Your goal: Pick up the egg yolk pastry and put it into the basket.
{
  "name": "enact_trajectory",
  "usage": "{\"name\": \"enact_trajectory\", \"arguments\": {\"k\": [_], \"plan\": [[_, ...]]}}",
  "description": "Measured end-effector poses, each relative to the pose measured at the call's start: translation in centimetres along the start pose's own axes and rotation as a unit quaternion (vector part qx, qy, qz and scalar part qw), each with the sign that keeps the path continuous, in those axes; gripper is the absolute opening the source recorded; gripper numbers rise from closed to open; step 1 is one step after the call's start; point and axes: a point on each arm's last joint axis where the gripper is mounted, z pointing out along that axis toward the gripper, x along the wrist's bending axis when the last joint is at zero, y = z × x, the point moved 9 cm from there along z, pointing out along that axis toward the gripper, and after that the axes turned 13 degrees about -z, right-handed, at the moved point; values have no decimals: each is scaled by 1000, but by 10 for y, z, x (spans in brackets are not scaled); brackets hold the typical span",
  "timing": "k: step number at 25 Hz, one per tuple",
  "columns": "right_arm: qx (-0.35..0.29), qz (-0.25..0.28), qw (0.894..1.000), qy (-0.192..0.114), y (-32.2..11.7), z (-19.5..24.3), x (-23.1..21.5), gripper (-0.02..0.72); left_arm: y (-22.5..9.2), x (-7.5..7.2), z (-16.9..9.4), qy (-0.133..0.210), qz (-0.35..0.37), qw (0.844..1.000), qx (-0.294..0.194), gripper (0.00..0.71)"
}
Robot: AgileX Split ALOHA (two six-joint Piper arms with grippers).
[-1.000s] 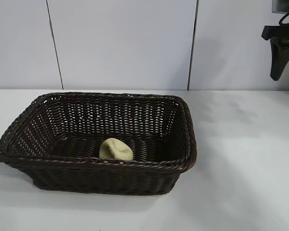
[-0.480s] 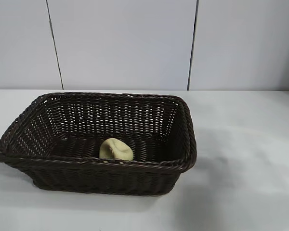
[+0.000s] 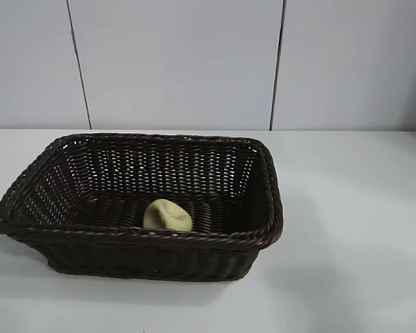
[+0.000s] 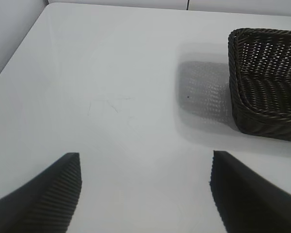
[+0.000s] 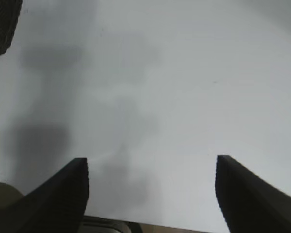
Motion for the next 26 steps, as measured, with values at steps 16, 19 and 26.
{"name": "enact_trajectory", "arguments": {"k": [16,19,26], "plan": [[-148,-7,988,-44,-4,-40,7,529,0,0,0,0,0,1000,0,540],[-183,-9,981,-57,-7,-49,8,529,0,0,0,0,0,1000,0,540],[-189,-8,980,-57,-8,-51,9,529,0,0,0,0,0,1000,0,540]]}}
